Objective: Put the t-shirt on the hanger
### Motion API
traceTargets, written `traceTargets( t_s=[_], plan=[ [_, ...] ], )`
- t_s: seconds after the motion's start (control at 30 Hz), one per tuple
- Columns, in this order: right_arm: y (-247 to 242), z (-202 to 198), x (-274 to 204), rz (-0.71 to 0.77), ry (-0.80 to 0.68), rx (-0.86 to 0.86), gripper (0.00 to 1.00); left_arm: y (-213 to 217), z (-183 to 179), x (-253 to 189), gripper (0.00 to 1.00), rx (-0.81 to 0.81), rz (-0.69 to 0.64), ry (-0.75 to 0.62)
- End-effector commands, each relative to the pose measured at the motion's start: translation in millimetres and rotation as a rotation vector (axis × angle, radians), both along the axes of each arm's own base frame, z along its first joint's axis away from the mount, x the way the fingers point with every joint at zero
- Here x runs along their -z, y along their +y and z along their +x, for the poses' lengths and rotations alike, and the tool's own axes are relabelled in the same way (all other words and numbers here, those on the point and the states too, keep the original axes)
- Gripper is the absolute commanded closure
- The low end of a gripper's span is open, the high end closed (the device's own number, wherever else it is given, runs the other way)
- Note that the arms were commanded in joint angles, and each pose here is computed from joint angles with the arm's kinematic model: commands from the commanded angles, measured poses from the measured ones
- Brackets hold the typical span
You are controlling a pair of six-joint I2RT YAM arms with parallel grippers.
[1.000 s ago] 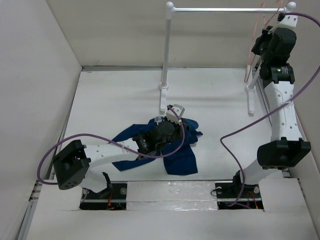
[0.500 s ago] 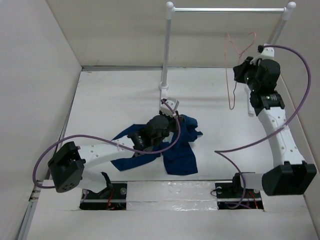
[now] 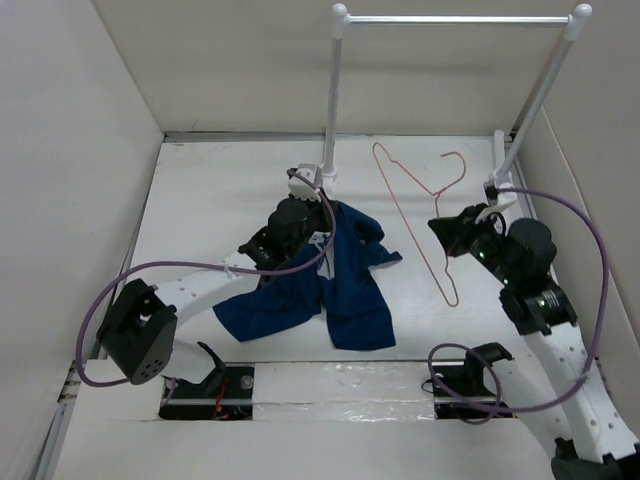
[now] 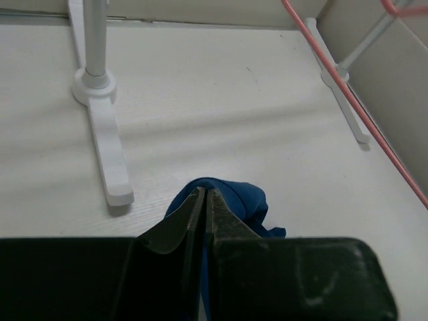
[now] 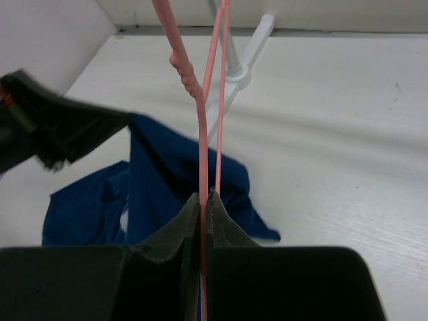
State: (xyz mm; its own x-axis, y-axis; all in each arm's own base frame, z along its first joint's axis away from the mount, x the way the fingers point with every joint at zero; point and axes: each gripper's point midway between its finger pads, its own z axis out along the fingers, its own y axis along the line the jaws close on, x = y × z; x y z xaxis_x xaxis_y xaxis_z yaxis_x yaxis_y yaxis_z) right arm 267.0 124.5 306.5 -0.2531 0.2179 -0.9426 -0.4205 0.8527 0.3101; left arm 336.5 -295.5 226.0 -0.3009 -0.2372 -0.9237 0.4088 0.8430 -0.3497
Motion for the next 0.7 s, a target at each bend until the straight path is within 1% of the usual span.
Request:
traceTargets(
  t_s=[0.0, 0.07, 0.1, 0.23, 0.33, 0.53, 0.67],
  plan=[
    [9, -46, 5, -0.007, 0.011, -0.102, 1.00, -8, 16, -44, 1.00, 0.015, -0.114, -0.071],
    [10, -65, 10, 0.003, 0.006, -0.135, 1.00, -4, 23, -45, 1.00, 0.000, -0.109, -0.071],
    [16, -74, 12, 0.009, 0.010, -0.183, 1.00, -5, 24, -46, 1.00, -0.001, -0.106, -0.074],
    [27, -96, 36, -0.004, 0.079, -0.273, 1.00, -6, 33, -56, 1.00, -0.011, -0.107, -0.084],
    [26, -98, 43, -0.015, 0.094, -0.274, 1.00, -8, 32, -62, 1.00, -0.004, -0.118, -0.088],
    [33, -98, 42, -0.007, 0.080, -0.299, 1.00, -2, 19, -66, 1.00, 0.011, -0.146, -0.083],
    [42, -99, 50, -0.012, 0.116, -0.351, 1.00, 3, 16, -67, 1.00, 0.005, -0.148, -0.084]
  ],
)
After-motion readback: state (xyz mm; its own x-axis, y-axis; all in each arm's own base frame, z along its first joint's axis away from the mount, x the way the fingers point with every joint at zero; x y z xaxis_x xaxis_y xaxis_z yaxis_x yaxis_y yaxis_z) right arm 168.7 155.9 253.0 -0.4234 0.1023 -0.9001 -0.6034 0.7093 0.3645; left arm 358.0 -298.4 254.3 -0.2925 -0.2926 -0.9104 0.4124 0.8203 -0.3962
